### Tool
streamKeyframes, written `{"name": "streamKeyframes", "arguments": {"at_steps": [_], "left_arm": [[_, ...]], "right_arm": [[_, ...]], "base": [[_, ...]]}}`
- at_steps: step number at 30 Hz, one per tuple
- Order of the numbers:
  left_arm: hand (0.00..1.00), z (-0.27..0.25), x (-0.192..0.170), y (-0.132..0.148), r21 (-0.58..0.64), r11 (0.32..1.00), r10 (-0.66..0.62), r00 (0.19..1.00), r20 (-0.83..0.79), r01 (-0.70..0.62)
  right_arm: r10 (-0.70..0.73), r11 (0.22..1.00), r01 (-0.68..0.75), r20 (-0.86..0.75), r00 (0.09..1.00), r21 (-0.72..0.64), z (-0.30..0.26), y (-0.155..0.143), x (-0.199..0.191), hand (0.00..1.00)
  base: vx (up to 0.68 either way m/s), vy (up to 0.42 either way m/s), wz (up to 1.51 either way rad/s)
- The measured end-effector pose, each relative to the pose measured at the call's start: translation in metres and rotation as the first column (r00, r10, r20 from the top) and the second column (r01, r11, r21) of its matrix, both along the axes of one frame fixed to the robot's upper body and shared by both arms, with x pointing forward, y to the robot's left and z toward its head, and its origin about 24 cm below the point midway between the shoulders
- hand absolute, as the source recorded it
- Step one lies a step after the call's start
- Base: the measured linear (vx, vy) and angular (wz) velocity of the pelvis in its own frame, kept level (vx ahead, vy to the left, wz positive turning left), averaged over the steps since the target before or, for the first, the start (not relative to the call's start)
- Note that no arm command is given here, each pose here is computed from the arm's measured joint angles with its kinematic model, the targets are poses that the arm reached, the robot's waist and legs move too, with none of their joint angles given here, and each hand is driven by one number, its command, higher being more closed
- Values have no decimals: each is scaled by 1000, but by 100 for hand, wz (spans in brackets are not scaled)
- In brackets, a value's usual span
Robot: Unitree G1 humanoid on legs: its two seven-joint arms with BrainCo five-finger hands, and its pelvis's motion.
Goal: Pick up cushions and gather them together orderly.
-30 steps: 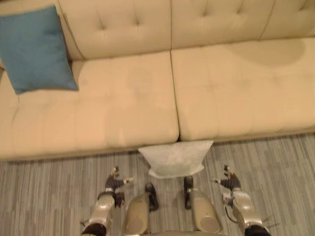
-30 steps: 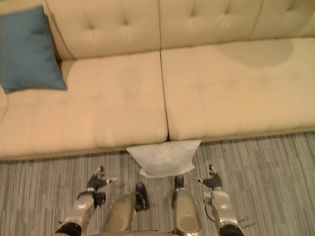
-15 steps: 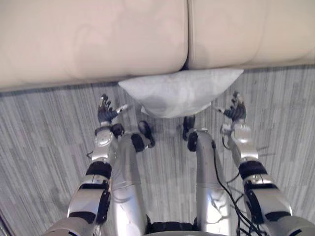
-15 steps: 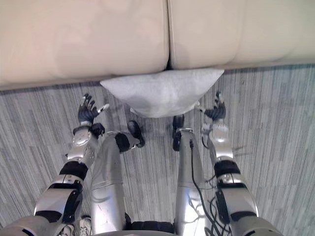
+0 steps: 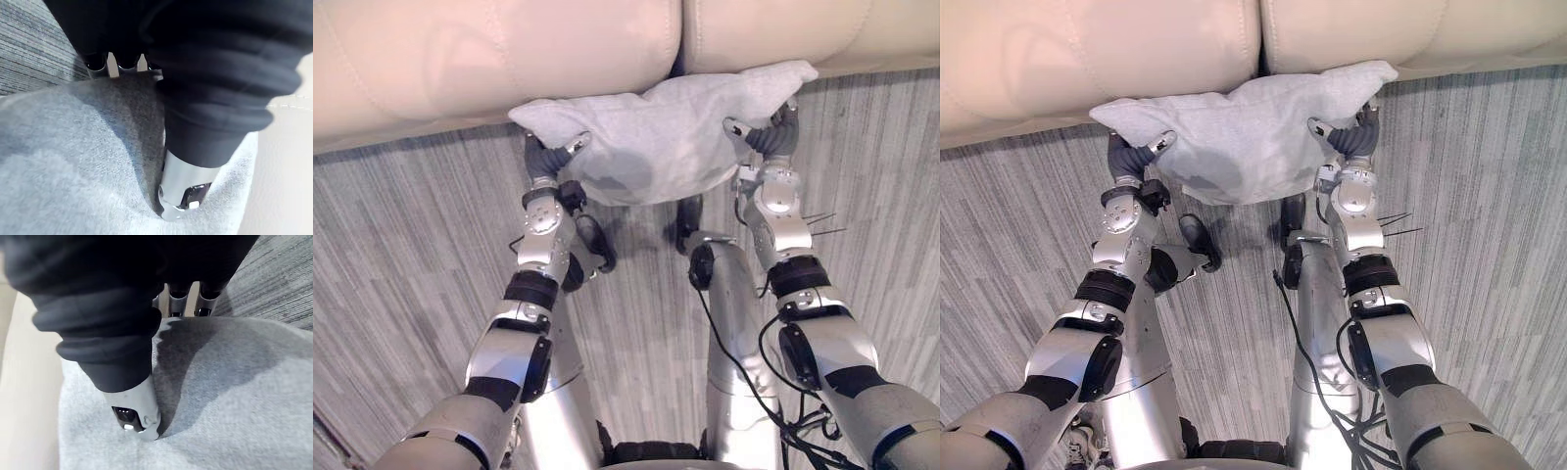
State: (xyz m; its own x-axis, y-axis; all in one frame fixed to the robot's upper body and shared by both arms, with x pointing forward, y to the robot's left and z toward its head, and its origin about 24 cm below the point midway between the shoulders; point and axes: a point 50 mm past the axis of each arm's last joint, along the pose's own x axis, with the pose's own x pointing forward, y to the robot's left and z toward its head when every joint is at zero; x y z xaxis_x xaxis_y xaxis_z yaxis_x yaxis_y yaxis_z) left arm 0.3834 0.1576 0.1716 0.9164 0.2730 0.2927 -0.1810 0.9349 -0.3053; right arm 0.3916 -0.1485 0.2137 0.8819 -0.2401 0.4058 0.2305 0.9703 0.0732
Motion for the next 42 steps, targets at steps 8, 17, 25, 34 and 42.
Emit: {"name": "streamKeyframes", "arguments": {"at_steps": [8, 17, 25, 34, 42], "left_arm": [[100, -2, -30, -10, -30, 999, -20, 996, 92, 23], [100, -64, -105, -32, -53, 992, -111, 992, 65, 115], [100, -113, -144, -22, -13, 992, -123, 987, -102, 122], [100, -133, -161, -23, 13, 986, -159, 969, -190, 165], [100, -142, -165, -22, 79, 975, -181, 952, -246, 206]], "right_arm": [[75, 994, -84, 123, 990, 68, -11, 10, -40, 100], [156, 971, -187, 194, 968, 151, -70, 3, -132, 100], [224, 969, -223, -2, 974, 107, -119, 2, -153, 100], [241, 970, -239, -110, 964, 34, -136, 0, -149, 100], [253, 965, -262, -226, 941, -13, -158, -4, -144, 100]], "base": [[-75, -8, 0], [64, -28, 11], [229, 46, -1], [107, 77, -37], [102, -23, 12]]}}
